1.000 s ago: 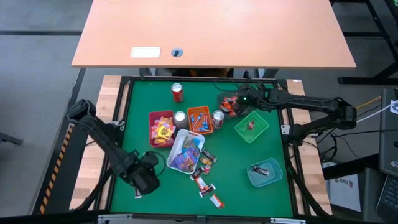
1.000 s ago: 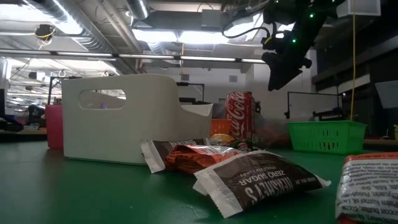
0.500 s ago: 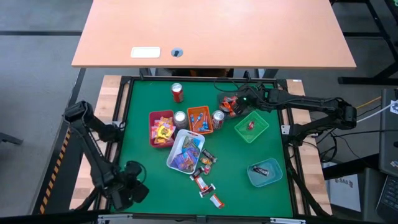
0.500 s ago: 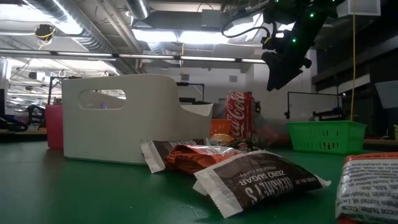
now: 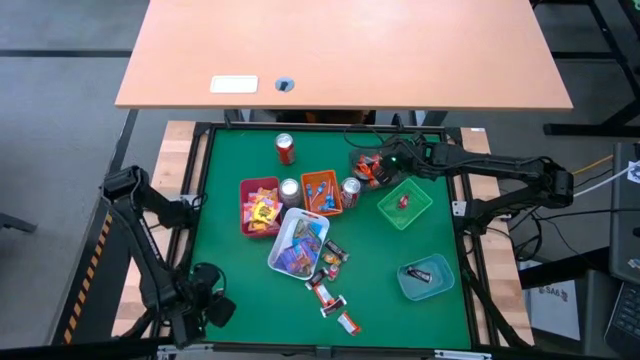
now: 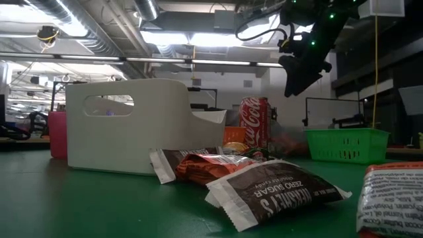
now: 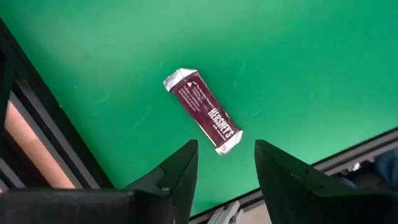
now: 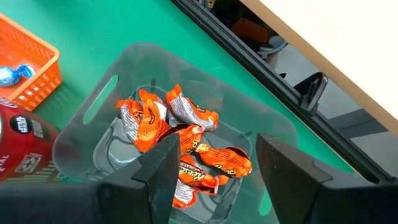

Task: Sort candy
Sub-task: Put the brown chocolate into the blue bin

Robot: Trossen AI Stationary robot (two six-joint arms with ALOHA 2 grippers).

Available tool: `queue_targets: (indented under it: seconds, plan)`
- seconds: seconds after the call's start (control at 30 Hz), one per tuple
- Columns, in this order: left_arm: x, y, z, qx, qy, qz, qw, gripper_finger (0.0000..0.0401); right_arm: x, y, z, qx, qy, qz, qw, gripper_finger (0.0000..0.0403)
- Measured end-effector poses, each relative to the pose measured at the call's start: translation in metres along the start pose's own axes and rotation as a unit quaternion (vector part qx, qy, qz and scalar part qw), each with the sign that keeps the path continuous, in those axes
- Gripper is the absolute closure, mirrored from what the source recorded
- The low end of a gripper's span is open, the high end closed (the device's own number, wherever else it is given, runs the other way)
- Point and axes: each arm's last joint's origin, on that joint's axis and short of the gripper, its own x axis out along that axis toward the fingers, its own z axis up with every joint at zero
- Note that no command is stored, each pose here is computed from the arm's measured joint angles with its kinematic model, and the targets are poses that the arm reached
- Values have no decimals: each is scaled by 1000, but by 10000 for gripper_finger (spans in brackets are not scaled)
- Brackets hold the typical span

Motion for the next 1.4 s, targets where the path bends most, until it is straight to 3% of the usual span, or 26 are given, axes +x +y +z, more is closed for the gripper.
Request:
queue_targets:
  seconds: [0.57, 1.23, 1.4]
  plan:
    - [55, -14, -20, -27, -20, 42, 999, 254, 0, 0, -2, -4, 8, -2, 1000, 193]
    - [64, -18, -15, -57, -39, 56, 996, 254, 0, 0, -1, -4, 7, -2, 1000, 193]
    - [76, -18, -18, -60, -35, 82, 994, 254, 0, 0, -2, -4, 8, -2, 1000, 194]
